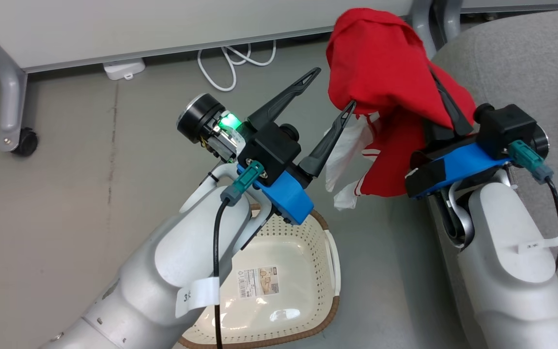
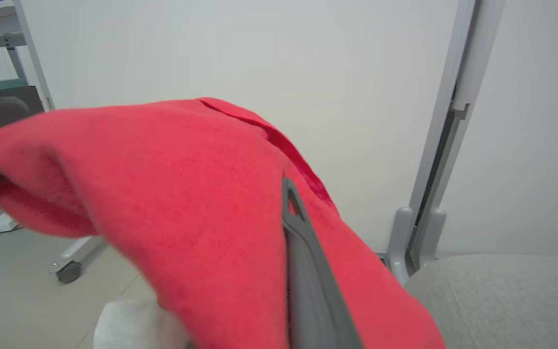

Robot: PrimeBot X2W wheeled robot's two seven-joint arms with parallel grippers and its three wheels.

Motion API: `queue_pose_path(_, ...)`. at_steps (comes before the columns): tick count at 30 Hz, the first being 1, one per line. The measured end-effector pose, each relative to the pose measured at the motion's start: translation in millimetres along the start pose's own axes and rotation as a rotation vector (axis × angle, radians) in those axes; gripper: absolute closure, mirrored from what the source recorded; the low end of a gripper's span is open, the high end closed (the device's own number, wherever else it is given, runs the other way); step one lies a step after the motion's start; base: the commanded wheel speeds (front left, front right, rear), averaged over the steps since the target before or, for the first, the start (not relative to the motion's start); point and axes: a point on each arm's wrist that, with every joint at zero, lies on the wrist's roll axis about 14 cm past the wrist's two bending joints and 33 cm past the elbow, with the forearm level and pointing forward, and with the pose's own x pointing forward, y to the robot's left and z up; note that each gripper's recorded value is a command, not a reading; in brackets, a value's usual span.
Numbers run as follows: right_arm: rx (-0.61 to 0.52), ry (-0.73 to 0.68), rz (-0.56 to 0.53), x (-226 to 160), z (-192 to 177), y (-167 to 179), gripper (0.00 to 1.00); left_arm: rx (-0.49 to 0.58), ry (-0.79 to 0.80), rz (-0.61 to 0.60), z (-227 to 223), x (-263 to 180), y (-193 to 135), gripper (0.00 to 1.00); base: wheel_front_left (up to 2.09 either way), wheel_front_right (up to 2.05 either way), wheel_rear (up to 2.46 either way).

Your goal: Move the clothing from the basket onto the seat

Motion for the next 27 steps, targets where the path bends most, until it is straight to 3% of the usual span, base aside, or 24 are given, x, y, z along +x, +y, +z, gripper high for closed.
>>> queue_pose_path(12,-0.027,0.012,-0.232,-44.3,-2.6,-81.5,1.00,-0.061,0.030,-0.182,-26.9,18.2,-60.9,0.00,0.00,0.00,0.00)
queue_pose_path(27,-0.092,0.021,-0.484,-124.4,4.1,-154.9,1.00,-0.118,0.026,-0.354,-40.2,31.2,-119.8,0.00,0.00,0.00,0.00)
